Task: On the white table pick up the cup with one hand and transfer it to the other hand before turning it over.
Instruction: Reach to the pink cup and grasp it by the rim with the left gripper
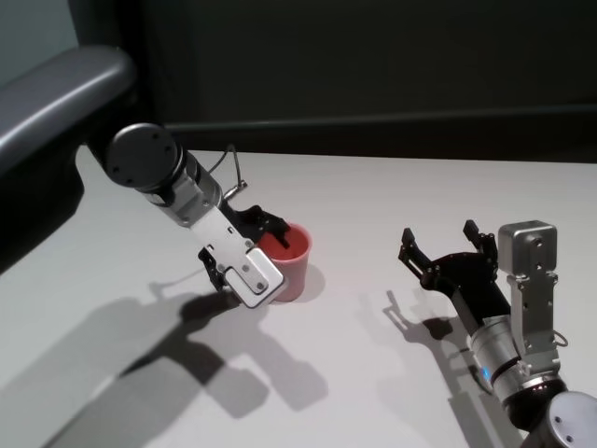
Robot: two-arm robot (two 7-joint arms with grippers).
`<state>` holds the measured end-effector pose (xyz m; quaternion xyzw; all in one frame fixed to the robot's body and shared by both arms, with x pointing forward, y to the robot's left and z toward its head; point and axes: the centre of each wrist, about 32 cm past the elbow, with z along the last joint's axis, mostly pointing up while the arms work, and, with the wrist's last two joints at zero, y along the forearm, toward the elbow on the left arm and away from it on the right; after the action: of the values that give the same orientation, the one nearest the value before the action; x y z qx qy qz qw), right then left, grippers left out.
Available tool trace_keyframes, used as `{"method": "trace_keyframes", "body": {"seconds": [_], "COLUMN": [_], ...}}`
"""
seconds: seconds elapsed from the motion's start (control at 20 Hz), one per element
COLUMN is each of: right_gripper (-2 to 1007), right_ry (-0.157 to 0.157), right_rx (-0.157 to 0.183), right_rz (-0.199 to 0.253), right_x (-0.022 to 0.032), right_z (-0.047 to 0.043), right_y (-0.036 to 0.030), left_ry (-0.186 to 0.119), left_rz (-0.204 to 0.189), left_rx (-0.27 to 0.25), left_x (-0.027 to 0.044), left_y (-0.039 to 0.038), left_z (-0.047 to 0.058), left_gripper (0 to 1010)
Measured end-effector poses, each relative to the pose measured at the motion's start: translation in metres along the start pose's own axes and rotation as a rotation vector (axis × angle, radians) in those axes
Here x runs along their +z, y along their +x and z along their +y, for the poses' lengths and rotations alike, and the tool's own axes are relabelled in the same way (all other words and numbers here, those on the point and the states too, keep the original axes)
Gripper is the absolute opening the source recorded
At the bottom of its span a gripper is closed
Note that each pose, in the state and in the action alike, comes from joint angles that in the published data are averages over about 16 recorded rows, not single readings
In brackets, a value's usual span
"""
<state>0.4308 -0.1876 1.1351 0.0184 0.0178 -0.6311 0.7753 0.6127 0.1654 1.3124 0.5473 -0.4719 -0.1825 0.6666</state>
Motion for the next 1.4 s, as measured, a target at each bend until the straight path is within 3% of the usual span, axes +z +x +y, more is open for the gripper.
{"method": "trace_keyframes", "body": {"seconds": [0.7, 1.4], "right_gripper": [1000, 1000], "right_ry": [0.000, 0.000], "right_rx": [0.000, 0.000], "right_rz": [0.000, 0.000], "right_x": [0.0000, 0.0000], "right_z": [0.0000, 0.0000], "right_y": [0.0000, 0.0000], "left_ry": [-0.020, -0.010], "left_rz": [0.022, 0.029], "left_rx": [-0.009, -0.011], "left_x": [-0.0036, -0.0021], "left_y": [0.0023, 0.0022], "left_z": [-0.009, -0.013], "left_gripper": [1001, 1001]}}
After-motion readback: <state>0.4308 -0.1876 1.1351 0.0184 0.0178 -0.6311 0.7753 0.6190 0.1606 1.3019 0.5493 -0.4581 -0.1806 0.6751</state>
